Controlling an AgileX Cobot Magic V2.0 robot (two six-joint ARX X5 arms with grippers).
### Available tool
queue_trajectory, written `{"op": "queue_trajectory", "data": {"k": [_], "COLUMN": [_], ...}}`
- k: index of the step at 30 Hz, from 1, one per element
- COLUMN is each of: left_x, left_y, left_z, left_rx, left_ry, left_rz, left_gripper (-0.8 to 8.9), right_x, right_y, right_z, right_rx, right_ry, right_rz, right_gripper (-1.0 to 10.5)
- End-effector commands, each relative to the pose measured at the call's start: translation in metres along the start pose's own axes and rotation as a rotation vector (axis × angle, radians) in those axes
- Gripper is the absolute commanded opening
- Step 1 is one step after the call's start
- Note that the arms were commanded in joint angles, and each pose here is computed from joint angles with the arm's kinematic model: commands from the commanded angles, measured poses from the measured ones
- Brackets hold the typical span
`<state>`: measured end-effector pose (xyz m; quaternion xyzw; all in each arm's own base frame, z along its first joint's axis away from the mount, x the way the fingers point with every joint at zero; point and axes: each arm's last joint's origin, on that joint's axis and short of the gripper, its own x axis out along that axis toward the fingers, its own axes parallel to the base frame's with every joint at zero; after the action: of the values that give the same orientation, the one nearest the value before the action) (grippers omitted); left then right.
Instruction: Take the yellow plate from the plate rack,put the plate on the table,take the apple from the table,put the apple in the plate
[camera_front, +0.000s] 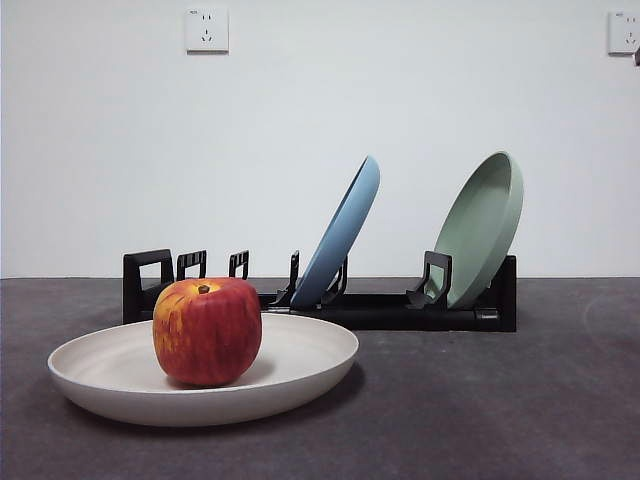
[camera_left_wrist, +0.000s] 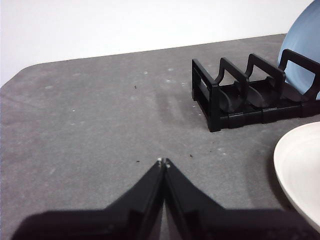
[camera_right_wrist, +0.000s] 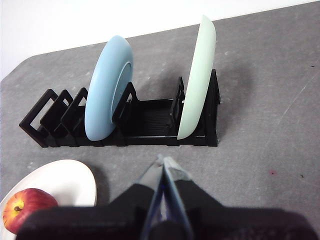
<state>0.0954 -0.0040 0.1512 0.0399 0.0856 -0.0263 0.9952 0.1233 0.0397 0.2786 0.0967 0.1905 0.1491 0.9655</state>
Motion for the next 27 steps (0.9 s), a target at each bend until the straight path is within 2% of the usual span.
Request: {"op": "queue_trajectory", "data": {"k": [1,10,18,27], "left_x": [0.001,0.001,0.001,0.001], "left_y": [0.000,0.000,0.000,0.000], "left_z": [-0.004,-0.004,-0.004,-0.004], "left_rx": [-0.006,-0.006,-0.006,-0.006], "left_ry": [0.011,0.011,0.011,0.011], "left_rz": [0.006,0.006,0.006,0.006], "left_gripper": [-0.02,-0.02,-0.02,-0.02], "right_x": [0.001,-0.005,-0.026,-0.033], "right_y": [0.000,0.000,-0.004,-0.025], "right_z": [-0.001,0.000,-0.004,-0.041], "right_rx": [0.008,0.005,-0.260,-0.259], "right_ry": [-0.001,-0.030,-0.132,-0.261], "right_rz": [-0.001,0.003,-0.027,-0.159], "right_gripper": [0.0,0.0,0.0,0.0]}}
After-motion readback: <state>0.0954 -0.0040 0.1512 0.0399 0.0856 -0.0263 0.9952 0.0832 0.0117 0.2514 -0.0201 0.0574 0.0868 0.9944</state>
